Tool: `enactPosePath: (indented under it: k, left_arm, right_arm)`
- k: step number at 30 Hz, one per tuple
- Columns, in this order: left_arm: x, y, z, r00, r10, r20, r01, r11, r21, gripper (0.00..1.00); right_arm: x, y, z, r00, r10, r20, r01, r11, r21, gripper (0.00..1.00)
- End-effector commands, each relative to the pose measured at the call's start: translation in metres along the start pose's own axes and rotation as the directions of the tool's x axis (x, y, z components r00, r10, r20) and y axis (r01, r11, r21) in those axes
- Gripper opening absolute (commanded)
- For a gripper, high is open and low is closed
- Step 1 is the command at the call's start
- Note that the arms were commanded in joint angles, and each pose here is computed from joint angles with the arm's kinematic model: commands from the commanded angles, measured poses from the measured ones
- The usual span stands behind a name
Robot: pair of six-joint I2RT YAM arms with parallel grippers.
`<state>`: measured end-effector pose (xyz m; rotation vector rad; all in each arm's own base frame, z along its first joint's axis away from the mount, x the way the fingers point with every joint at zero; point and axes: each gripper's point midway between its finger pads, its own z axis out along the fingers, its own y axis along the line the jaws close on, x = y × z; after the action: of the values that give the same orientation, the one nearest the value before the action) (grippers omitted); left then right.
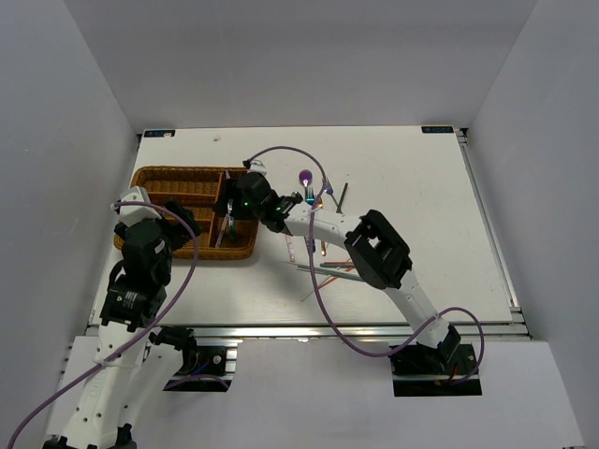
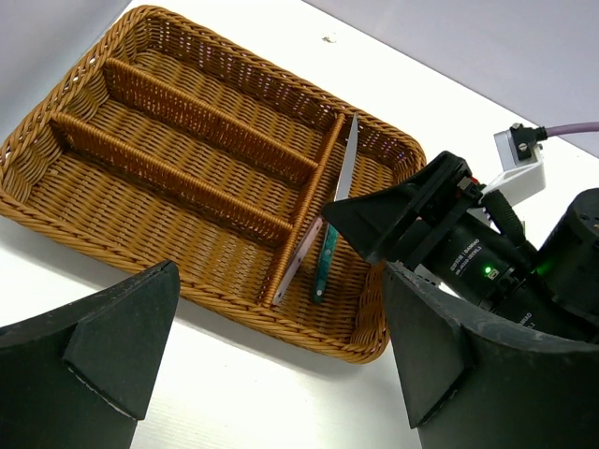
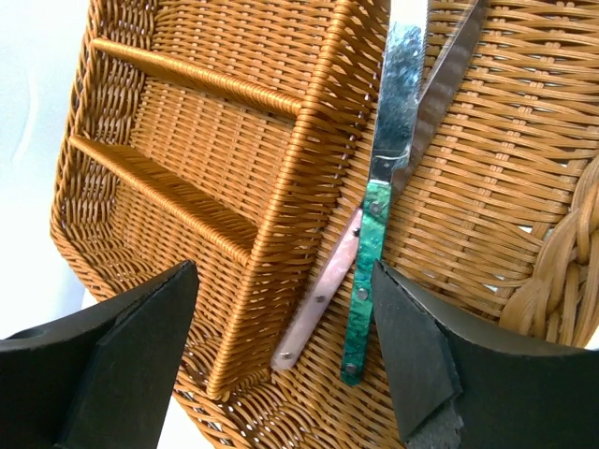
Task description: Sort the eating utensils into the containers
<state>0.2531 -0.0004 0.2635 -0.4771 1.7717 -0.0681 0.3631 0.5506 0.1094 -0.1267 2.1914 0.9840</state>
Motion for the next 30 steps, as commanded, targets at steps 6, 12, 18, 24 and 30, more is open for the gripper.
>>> enactPosePath:
  k: [6,12,18,24,30]
  left_arm:
    - [-0.001,-0.003,-0.002,1.0,0.007,0.004,-0.007,1.0,0.022,0.98]
    - [0.0,-0.005,-0.002,1.0,0.01,0.0,-0.01,1.0,0.025,0.98]
    - [0.0,-0.005,-0.002,1.0,0.01,0.001,-0.01,1.0,0.027,0.98]
    - [0.002,-0.006,-0.001,1.0,0.014,-0.007,-0.013,1.0,0.028,0.98]
    - [0.001,-0.006,-0.001,1.0,0.012,-0.005,-0.012,0.999,0.03,0.98]
  right_arm:
    - [-0.04,0.024,-0.03,0.994,-0.01,0.111,0.012,1.0,-0.017,0.8]
    - [-0.057,0.011,-0.049,0.981,-0.127,0.149,0.115,0.99,0.086,0.82]
    - [-0.067,-0.02,-0.084,0.96,-0.217,0.175,0.183,0.964,0.192,0.62]
    - [-0.071,-0.078,-0.114,0.951,-0.299,0.077,0.263,0.917,0.3,0.41]
    - [-0.068,-0.155,-0.126,0.959,-0.266,-0.093,0.28,0.864,0.419,0.36]
